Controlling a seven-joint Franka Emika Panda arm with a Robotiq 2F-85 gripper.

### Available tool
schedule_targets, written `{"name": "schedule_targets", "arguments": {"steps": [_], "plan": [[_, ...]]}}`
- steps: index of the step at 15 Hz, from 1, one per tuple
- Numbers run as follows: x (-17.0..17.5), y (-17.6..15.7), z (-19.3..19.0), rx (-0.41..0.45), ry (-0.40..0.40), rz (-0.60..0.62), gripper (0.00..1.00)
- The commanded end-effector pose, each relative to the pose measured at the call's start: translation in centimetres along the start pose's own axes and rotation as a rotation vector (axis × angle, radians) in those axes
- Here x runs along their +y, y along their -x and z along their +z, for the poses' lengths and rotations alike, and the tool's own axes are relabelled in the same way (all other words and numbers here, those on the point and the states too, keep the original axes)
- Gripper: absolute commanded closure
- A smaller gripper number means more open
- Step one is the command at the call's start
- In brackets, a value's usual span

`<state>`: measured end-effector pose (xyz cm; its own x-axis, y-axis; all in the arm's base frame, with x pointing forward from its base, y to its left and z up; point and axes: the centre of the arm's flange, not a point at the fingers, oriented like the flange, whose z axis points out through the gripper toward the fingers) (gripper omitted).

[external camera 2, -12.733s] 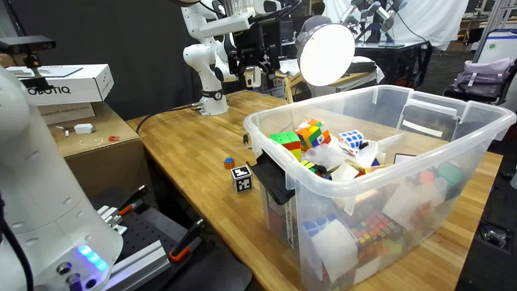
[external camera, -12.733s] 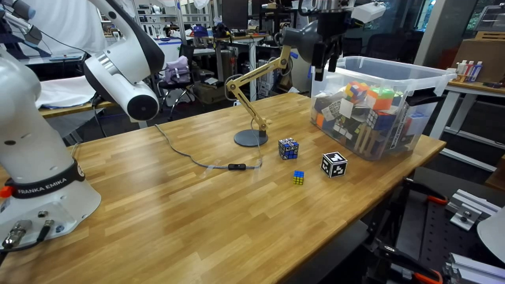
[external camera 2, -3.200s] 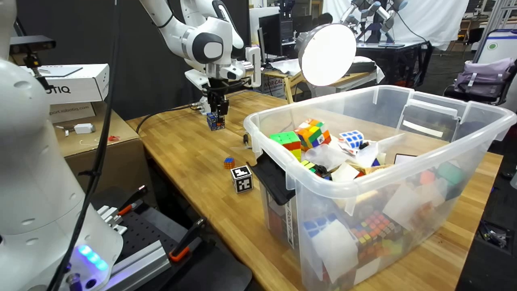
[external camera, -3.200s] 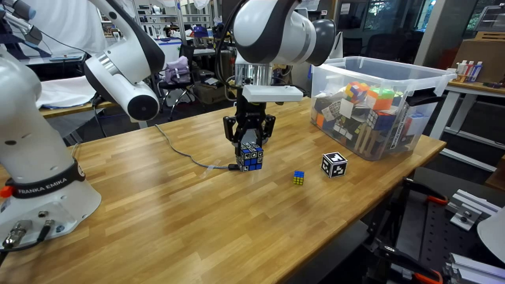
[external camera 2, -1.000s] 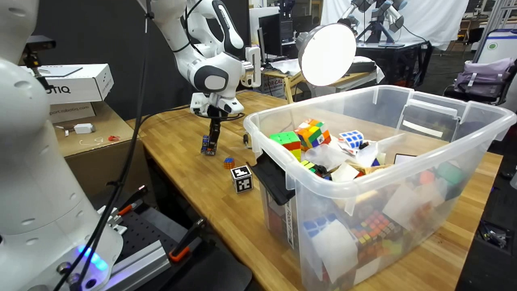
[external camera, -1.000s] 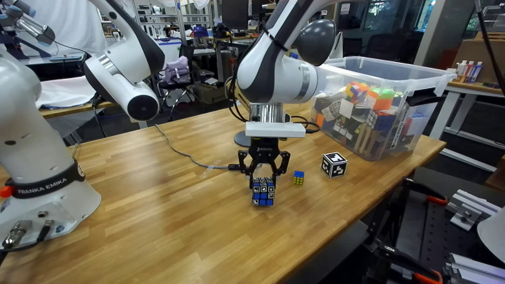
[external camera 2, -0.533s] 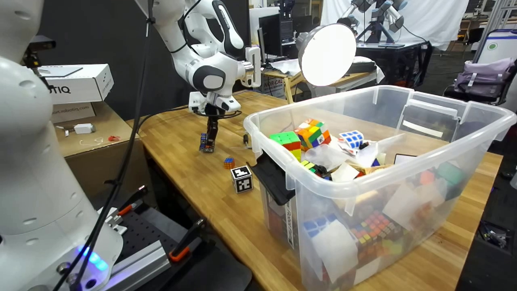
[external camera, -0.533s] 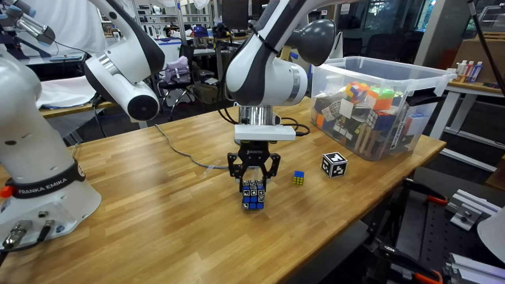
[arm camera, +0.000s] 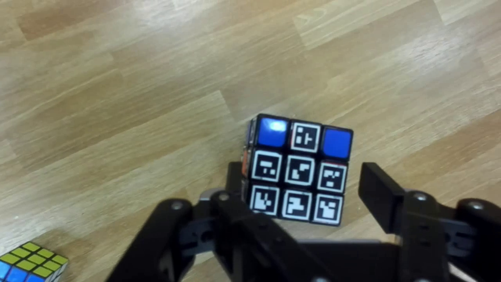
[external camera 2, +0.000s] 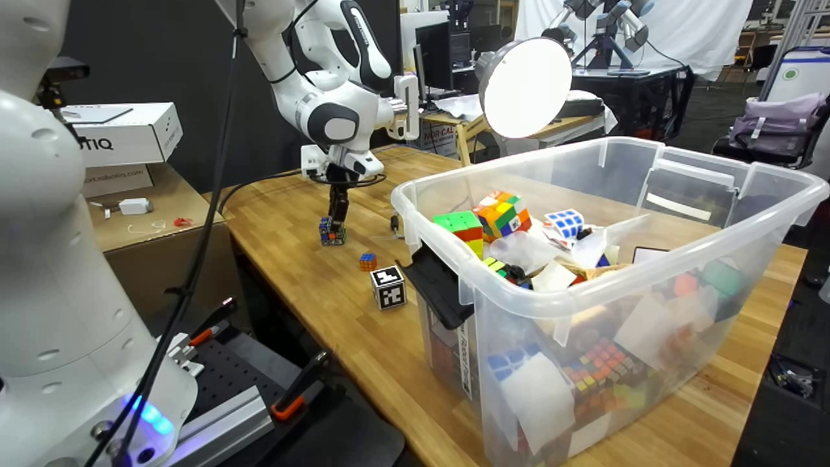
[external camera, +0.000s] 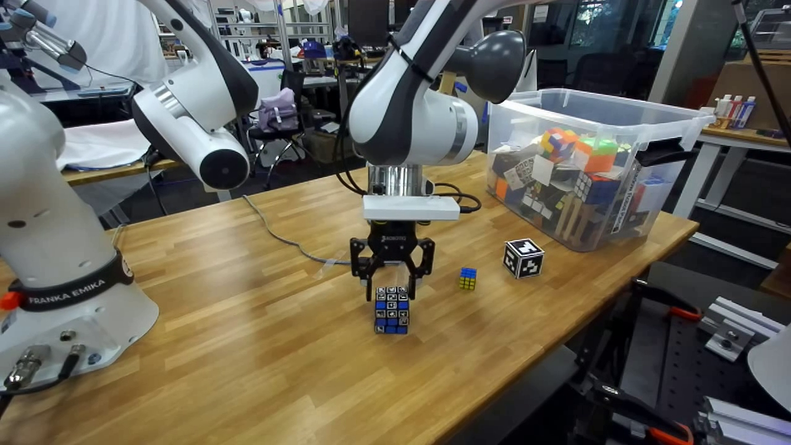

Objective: Move the lettered cube to the left

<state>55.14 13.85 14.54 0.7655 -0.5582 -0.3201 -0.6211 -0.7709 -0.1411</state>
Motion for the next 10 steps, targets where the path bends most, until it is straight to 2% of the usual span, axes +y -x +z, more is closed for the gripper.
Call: {"name": "schedule_targets", "arguments": {"steps": [1,6,10], "plan": [[-0.9,0.7,-0.5,-0.002,-0.019,-0.063,0.00],[-1.1,3.2,-3.0,0.010,-0.070,-0.156,0.00],[0.3,5.2,-5.9,0.031,-0.083,-0.208,0.00]]}}
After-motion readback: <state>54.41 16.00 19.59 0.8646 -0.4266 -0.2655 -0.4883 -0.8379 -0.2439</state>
